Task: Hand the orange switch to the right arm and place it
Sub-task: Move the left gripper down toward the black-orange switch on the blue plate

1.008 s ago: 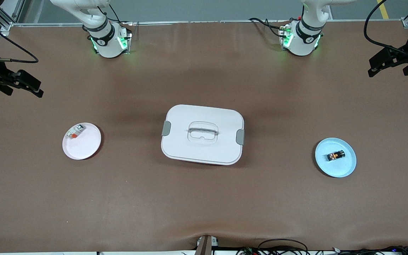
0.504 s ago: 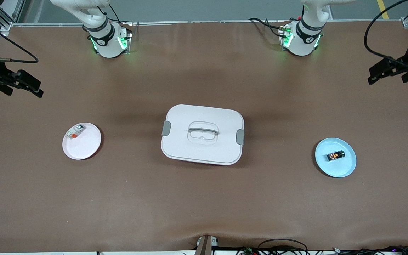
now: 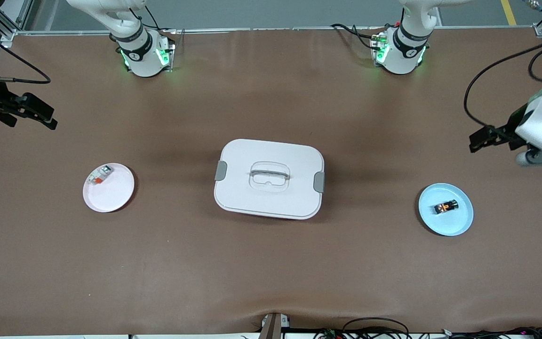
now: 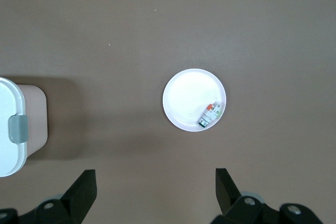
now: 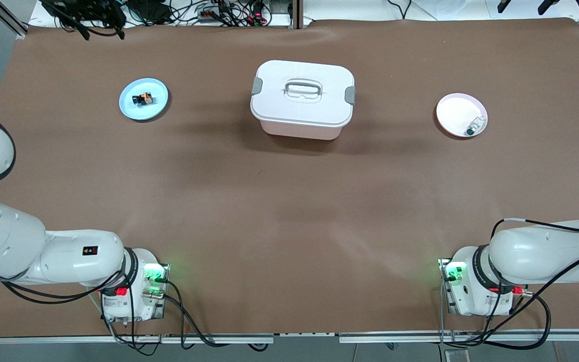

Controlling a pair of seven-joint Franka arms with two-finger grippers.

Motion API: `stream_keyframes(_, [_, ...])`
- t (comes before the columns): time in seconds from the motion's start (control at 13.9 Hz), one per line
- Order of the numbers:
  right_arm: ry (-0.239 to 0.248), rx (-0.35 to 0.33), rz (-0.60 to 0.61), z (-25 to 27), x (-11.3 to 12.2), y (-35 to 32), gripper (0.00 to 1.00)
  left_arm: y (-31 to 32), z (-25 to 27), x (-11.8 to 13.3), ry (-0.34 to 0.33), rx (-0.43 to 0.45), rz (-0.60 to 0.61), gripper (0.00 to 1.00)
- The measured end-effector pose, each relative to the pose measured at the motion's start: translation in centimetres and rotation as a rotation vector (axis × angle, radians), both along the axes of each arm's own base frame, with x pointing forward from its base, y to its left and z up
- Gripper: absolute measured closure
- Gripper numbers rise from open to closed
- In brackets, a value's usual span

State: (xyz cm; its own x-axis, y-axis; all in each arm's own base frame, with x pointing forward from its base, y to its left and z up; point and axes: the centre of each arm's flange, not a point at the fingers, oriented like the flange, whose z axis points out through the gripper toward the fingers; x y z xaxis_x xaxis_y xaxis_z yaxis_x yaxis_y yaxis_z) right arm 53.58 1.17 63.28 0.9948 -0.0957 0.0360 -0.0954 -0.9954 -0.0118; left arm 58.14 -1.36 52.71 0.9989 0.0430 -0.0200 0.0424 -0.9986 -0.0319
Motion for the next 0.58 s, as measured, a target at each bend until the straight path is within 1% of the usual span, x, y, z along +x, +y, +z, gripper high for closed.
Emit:
stream_keyframes(0.22, [0.0, 0.0, 0.0, 0.0, 0.0, 0.0, 0.0, 0.4, -4.0, 2.1, 0.0, -0.006, 0.004, 0.0])
stream_keyframes(0.43, [0.0, 0.0, 0.0, 0.0, 0.0, 0.0, 0.0, 1.6, -7.1, 3.8, -0.005, -0.011, 0.02, 0.0])
stream_keyframes(0.58, [0.0, 0.0, 0.0, 0.0, 0.0, 0.0, 0.0, 2.1, -8.4, 4.6, -0.002, 0.016, 0.011, 0.0])
